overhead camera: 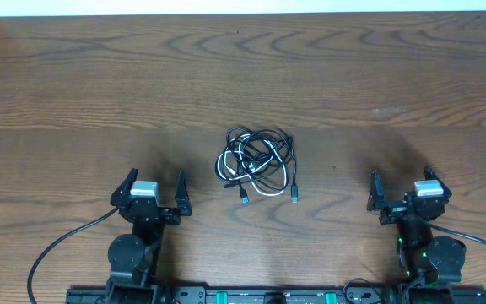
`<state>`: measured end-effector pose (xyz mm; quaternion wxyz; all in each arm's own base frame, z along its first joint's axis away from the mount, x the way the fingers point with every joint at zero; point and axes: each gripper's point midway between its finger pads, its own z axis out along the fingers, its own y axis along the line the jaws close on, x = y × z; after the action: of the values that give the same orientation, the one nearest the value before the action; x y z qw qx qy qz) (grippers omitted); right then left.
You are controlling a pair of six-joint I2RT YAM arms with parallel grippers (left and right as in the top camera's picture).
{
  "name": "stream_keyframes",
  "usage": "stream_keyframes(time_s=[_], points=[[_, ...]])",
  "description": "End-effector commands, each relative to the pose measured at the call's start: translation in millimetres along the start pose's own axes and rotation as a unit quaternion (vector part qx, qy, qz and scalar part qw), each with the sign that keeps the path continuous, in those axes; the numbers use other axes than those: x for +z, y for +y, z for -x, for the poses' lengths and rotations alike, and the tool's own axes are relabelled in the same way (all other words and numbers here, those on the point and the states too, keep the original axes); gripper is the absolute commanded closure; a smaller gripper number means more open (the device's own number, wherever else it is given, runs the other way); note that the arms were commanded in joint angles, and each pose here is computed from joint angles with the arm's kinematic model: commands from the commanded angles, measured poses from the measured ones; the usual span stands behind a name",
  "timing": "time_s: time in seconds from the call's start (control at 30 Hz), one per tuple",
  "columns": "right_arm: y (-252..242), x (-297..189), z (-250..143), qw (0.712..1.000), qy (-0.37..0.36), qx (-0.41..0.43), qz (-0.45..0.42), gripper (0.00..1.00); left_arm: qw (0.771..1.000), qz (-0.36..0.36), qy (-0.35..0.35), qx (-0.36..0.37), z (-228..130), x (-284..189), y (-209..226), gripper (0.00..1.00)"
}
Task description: Untangle cables
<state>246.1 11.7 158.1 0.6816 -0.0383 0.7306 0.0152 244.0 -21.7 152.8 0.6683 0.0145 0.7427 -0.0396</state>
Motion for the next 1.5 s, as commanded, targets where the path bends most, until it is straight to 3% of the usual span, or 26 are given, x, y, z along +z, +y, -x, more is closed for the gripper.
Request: stream_keyframes(time_s=[0.0,0.17,0.47,1.07,1.47], points=[[-2.5,-0.3,-0.5,1.0,0.0,0.005,-0.006,0.01,1.0,0.003,0.024,0.002,-14.9,0.5,1.0,0.02],[-2.4,-0.3,-0.7,1.0,0.0,0.005,-0.006,0.01,1.0,0.002,0.016,-0.003,-7.5,-0.7,0.7,0.02],[-2.5,-0.3,-0.5,1.0,0.0,0.005,-0.006,0.01,0.997,0.001,0.013,-0.076,3.5,-4.5,-0.2,0.02],[-2.4,-0.3,-0.5,1.0,0.0,0.005,-0.006,0.01,0.989,-0.028,0.11,-0.093,49.7,-25.5,-16.4,0.02],[-2.4,-0.3,-0.5,1.0,0.0,0.005,-0.006,0.01,0.973,-0.036,0.206,-0.097,53.8,-23.3,-24.2,0.02]])
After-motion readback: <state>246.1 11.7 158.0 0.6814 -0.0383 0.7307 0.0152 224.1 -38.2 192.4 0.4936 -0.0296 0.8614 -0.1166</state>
